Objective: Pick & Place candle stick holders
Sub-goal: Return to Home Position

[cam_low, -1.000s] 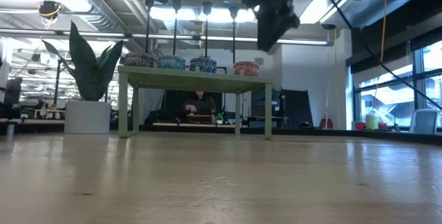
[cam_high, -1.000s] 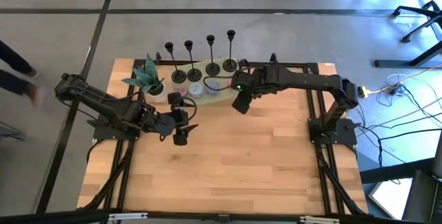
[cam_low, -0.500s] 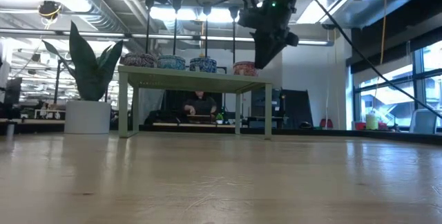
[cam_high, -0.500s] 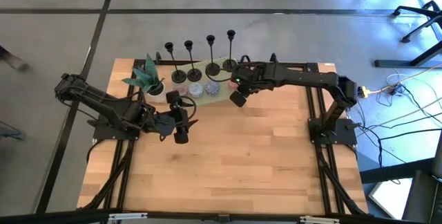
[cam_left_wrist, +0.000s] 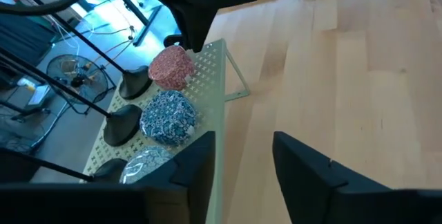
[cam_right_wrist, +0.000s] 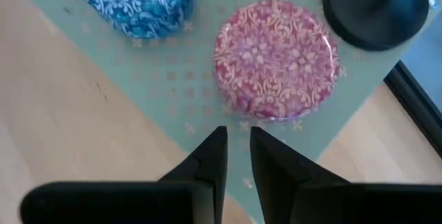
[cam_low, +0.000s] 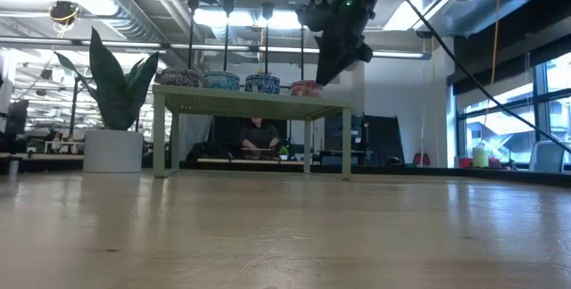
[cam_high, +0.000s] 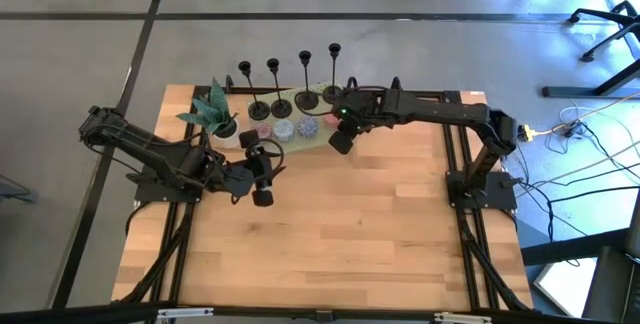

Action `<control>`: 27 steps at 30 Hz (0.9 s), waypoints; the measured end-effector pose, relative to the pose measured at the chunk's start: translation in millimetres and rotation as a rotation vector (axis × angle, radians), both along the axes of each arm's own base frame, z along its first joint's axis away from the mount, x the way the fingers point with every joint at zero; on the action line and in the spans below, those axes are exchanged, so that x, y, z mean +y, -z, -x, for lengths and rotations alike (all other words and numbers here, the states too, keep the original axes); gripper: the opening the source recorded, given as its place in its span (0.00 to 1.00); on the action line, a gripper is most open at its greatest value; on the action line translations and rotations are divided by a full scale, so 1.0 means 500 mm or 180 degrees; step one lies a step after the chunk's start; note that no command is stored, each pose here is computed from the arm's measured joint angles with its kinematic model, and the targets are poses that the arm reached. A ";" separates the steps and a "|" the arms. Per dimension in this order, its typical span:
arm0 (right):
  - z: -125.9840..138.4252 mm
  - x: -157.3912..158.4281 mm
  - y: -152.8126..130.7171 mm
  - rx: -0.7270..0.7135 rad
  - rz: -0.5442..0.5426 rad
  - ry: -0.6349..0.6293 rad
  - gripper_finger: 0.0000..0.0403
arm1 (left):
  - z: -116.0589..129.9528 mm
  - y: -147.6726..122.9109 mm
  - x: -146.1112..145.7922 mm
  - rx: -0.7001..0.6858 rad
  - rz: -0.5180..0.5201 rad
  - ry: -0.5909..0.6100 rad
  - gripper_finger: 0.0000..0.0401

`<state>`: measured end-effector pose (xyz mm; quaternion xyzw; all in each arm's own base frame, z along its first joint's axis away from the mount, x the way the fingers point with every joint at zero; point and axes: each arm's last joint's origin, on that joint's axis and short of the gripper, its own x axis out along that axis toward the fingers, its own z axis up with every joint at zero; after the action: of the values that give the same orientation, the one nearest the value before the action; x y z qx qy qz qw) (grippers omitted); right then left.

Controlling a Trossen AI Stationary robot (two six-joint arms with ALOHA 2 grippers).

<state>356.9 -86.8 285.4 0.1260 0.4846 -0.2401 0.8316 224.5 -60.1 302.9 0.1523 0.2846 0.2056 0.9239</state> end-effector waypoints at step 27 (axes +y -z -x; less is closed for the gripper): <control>0.276 0.165 -0.088 -0.0782 0.0776 -0.1224 0.17 | 0.268 -0.132 0.083 -0.1337 0.0443 -0.0103 0.26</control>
<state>218.7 -4.1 329.6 -0.0414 0.3625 -0.1170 0.9237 90.6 -18.7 368.9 0.0374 0.1018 0.2274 0.9677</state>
